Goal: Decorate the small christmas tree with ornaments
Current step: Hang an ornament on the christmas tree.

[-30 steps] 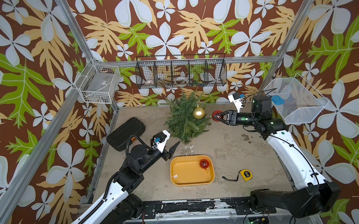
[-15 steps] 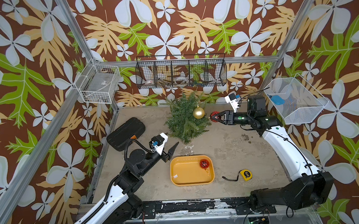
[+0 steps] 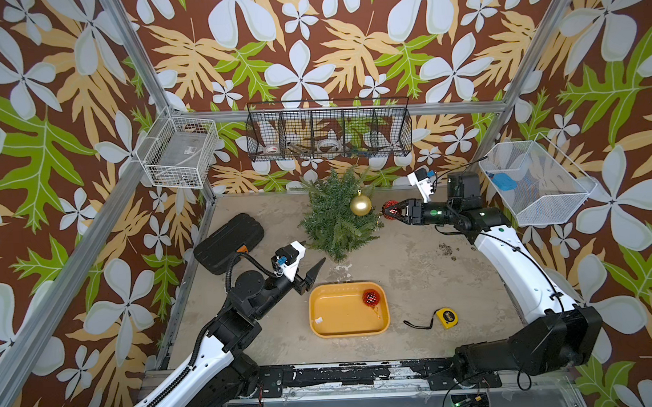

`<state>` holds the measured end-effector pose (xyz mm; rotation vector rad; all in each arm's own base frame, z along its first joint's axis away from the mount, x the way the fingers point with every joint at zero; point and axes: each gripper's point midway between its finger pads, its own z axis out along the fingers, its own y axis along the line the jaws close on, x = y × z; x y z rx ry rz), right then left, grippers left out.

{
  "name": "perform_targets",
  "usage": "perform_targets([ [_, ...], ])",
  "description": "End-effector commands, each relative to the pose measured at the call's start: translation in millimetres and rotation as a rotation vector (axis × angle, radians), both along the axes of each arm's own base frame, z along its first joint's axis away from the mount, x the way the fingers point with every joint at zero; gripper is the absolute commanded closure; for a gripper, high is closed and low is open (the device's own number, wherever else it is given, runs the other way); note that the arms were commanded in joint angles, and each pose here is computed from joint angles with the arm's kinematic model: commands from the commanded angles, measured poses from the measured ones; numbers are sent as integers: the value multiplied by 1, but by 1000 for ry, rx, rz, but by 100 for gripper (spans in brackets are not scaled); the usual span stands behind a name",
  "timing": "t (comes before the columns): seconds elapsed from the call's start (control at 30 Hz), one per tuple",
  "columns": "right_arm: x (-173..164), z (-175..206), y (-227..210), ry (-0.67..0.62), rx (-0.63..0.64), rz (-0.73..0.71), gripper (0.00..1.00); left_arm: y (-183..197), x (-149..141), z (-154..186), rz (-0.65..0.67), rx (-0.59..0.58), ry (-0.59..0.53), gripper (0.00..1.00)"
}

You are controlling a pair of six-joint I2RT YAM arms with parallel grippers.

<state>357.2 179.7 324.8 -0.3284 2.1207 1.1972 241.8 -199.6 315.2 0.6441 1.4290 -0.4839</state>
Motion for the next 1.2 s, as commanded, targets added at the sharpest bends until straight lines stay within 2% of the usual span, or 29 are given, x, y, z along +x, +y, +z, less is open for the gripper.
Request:
perform_targets([
  [0.0, 3, 3, 0, -25, -4, 5, 47, 0, -1, 8, -5, -22, -19, 30],
  [0.6, 3, 6, 17, -21, 9, 58, 47, 0, -1, 8, -7, -19, -23, 30],
  [1.17, 20, -8, -1, -30, -109, -68, 48, 1, -2, 9, -6, -19, -29, 30],
])
